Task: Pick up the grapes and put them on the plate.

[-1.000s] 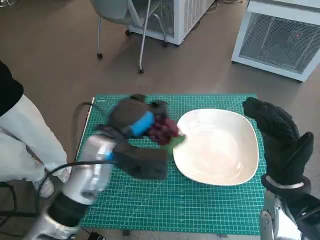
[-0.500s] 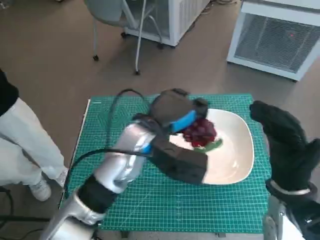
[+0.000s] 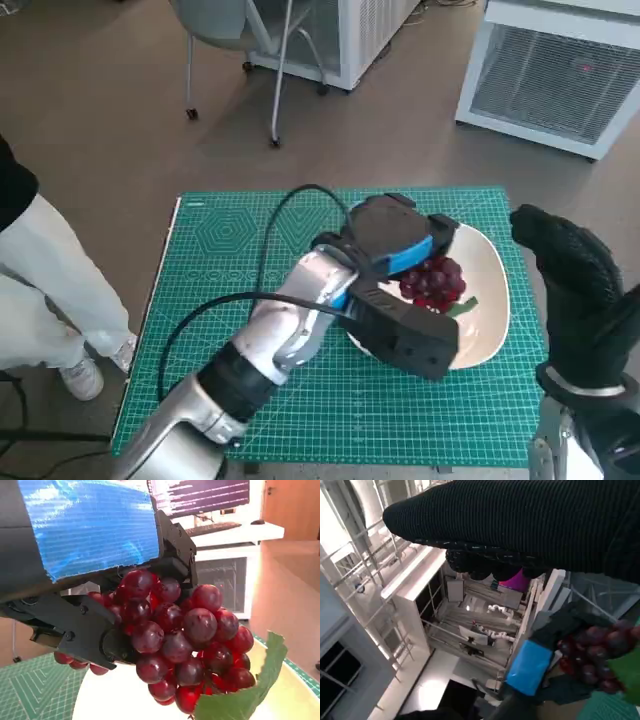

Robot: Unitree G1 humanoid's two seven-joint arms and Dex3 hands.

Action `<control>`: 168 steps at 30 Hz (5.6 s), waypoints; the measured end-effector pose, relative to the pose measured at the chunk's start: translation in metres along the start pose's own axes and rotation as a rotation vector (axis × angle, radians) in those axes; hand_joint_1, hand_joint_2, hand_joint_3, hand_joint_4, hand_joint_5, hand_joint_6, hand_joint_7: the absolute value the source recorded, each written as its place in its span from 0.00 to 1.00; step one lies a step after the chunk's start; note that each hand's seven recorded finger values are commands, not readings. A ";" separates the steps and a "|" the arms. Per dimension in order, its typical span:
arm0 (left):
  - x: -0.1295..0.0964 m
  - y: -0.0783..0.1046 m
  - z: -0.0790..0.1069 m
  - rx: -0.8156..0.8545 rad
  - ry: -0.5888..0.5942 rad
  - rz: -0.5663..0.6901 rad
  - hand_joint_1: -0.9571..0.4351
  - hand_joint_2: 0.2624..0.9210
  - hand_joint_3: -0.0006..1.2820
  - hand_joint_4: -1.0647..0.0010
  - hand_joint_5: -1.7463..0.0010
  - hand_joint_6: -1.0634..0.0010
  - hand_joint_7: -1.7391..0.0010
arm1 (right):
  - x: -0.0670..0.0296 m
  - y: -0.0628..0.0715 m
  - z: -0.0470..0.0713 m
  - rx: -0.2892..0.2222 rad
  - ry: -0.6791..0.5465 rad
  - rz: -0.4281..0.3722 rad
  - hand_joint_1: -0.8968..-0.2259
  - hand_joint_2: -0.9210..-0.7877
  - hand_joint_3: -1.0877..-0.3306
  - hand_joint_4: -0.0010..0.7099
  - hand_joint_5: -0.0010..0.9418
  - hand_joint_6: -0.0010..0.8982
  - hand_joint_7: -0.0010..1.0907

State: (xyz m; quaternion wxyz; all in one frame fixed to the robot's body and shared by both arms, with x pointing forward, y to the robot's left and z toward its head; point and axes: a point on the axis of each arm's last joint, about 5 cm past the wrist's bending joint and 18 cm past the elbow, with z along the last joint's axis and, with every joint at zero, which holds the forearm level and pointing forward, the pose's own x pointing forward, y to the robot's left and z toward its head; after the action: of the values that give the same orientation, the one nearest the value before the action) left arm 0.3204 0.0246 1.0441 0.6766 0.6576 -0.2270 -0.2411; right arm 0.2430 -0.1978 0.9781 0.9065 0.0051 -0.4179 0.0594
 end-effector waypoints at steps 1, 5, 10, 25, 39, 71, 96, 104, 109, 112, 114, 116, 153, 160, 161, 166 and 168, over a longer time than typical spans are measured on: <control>0.000 0.000 0.000 -0.001 -0.001 -0.002 0.69 1.00 0.14 0.43 0.21 0.56 0.31 | -0.0001 0.000 0.000 0.000 -0.002 -0.001 0.56 0.00 0.55 0.59 0.00 0.04 0.55; 0.002 0.000 -0.001 -0.009 -0.002 -0.013 0.69 1.00 0.16 0.44 0.20 0.58 0.30 | -0.0009 0.001 0.002 0.002 -0.007 -0.005 0.56 0.00 0.55 0.59 0.00 0.04 0.55; 0.003 -0.002 -0.002 -0.013 -0.001 -0.027 0.69 1.00 0.17 0.52 0.21 0.57 0.24 | -0.0021 0.001 0.001 0.004 -0.004 -0.010 0.56 0.00 0.55 0.59 0.00 0.04 0.55; 0.007 -0.011 -0.007 -0.039 0.024 -0.081 0.69 1.00 0.19 0.54 0.19 0.60 0.24 | -0.0024 0.005 0.000 0.007 0.000 -0.015 0.56 0.00 0.55 0.59 0.00 0.03 0.56; 0.013 -0.016 -0.023 -0.243 0.000 -0.292 0.53 0.71 0.08 0.96 0.95 0.89 0.98 | -0.0022 0.006 0.000 0.006 0.009 -0.015 0.56 0.00 0.55 0.59 0.00 0.03 0.56; -0.011 -0.036 -0.067 -0.558 -0.116 0.030 0.18 1.00 0.36 1.00 1.00 0.91 0.97 | 0.0005 0.012 -0.008 0.053 0.015 -0.009 0.55 0.00 0.55 0.58 0.00 0.03 0.56; -0.111 -0.081 -0.154 -1.578 -0.313 0.519 0.23 1.00 0.25 0.97 0.99 0.87 0.98 | 0.0071 0.012 -0.006 0.063 0.004 0.001 0.56 0.00 0.56 0.59 0.00 0.05 0.56; -0.133 -0.086 -0.158 -1.571 -0.313 0.599 0.25 1.00 0.24 0.97 1.00 0.87 0.98 | 0.0088 0.012 -0.006 0.064 0.006 0.006 0.55 0.00 0.56 0.59 0.00 0.05 0.56; -0.138 -0.090 -0.155 -1.593 -0.302 0.603 0.26 1.00 0.23 0.97 1.00 0.87 0.98 | 0.0100 0.012 -0.006 0.066 0.004 0.010 0.55 0.00 0.56 0.59 0.00 0.05 0.57; -0.140 -0.091 -0.152 -1.609 -0.302 0.601 0.26 1.00 0.21 0.97 1.00 0.87 0.98 | 0.0100 0.012 -0.006 0.066 0.004 0.012 0.55 0.00 0.56 0.59 0.00 0.05 0.57; -0.140 -0.090 -0.150 -1.617 -0.306 0.597 0.27 1.00 0.21 0.97 1.00 0.87 0.98 | 0.0100 0.012 -0.006 0.067 0.005 0.016 0.55 0.00 0.56 0.59 0.00 0.05 0.57; -0.139 -0.089 -0.148 -1.621 -0.311 0.593 0.27 1.00 0.20 0.98 1.00 0.87 0.98 | 0.0100 0.012 -0.006 0.069 0.005 0.018 0.55 0.00 0.56 0.59 0.00 0.05 0.57; -0.140 -0.087 -0.135 -1.438 -0.240 0.624 0.72 1.00 0.12 1.00 1.00 0.99 1.00 | 0.0099 0.008 -0.006 0.075 0.015 0.042 0.55 0.00 0.54 0.59 0.00 0.04 0.58; -0.141 -0.086 -0.134 -1.415 -0.245 0.613 0.70 0.99 0.10 1.00 1.00 1.00 1.00 | 0.0100 0.008 -0.006 0.075 0.015 0.042 0.55 0.00 0.54 0.59 0.00 0.04 0.58; -0.141 -0.086 -0.134 -1.413 -0.246 0.610 0.69 0.98 0.09 1.00 1.00 1.00 1.00 | 0.0100 0.008 -0.006 0.075 0.015 0.042 0.55 0.00 0.54 0.59 0.00 0.04 0.58; -0.141 -0.083 -0.133 -1.395 -0.259 0.602 0.66 0.96 0.07 1.00 1.00 1.00 1.00 | 0.0099 0.008 -0.006 0.075 0.016 0.042 0.55 0.00 0.55 0.59 0.00 0.04 0.58; -0.141 -0.082 -0.133 -1.387 -0.265 0.601 0.64 0.95 0.06 1.00 1.00 1.00 1.00 | 0.0098 0.008 -0.006 0.076 0.017 0.042 0.55 0.00 0.55 0.59 0.00 0.04 0.58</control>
State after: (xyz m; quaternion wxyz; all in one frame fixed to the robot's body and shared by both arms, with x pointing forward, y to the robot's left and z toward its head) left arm 0.2908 0.2151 0.9596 0.9380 -0.0419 -0.2719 -0.2109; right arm 0.2531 -0.1890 0.9812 0.9078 0.0301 -0.4076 0.0942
